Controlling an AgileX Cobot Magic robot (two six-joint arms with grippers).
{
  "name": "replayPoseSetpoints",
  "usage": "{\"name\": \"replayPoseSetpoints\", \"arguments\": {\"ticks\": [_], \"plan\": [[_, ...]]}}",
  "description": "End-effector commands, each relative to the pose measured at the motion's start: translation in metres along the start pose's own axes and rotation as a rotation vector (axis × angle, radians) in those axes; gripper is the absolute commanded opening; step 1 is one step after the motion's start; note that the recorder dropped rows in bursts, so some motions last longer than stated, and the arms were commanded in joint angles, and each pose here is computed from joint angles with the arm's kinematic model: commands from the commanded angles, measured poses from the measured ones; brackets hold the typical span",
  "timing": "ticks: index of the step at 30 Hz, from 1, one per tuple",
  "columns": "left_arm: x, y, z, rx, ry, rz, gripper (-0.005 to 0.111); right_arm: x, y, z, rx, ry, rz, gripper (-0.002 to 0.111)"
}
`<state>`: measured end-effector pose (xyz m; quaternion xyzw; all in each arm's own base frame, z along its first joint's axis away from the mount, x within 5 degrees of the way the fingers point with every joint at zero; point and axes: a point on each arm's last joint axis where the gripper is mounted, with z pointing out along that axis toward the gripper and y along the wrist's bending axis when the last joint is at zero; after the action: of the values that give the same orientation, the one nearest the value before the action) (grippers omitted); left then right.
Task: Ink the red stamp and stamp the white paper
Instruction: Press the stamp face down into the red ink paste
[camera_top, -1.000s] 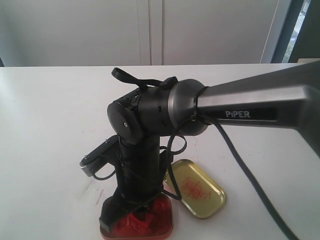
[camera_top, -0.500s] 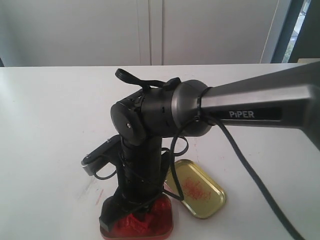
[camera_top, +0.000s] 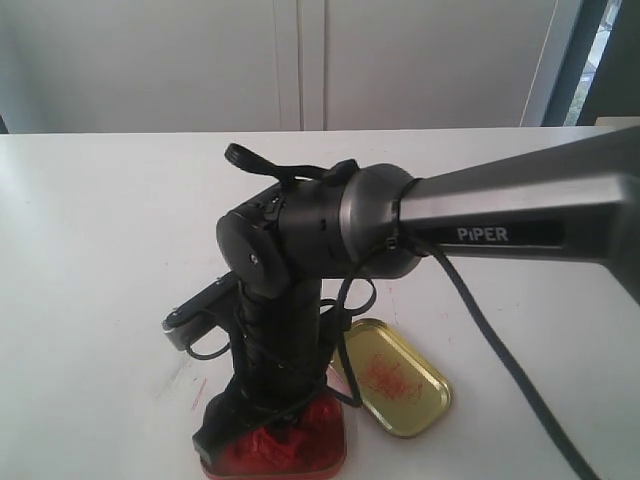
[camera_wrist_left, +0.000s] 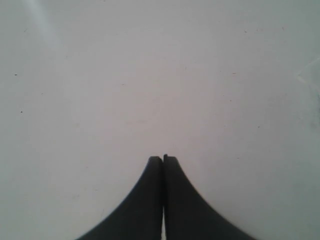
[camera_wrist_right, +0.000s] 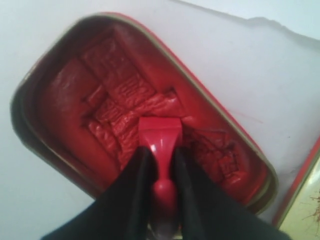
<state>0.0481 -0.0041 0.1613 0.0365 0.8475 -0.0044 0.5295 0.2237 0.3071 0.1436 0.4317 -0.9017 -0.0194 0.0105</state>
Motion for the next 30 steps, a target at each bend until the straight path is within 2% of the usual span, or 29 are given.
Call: {"name": "replayPoseSetpoints", "arguments": {"ticks": [1,15,30], "plan": [[0.004,0.000,0.001,0.002,0.014,-0.004,0.000,0.005,0.002,0.038,0.042,0.064,-0.019,0.000],[0.004,0.000,0.001,0.002,0.014,-0.004,0.000,0.005,0.002,0.040,0.042,0.061,-0.001,0.000],[0.004,0.000,0.001,0.002,0.014,-0.004,0.000,0.004,0.003,0.010,0.038,-0.012,-0.003,0.000]]}}
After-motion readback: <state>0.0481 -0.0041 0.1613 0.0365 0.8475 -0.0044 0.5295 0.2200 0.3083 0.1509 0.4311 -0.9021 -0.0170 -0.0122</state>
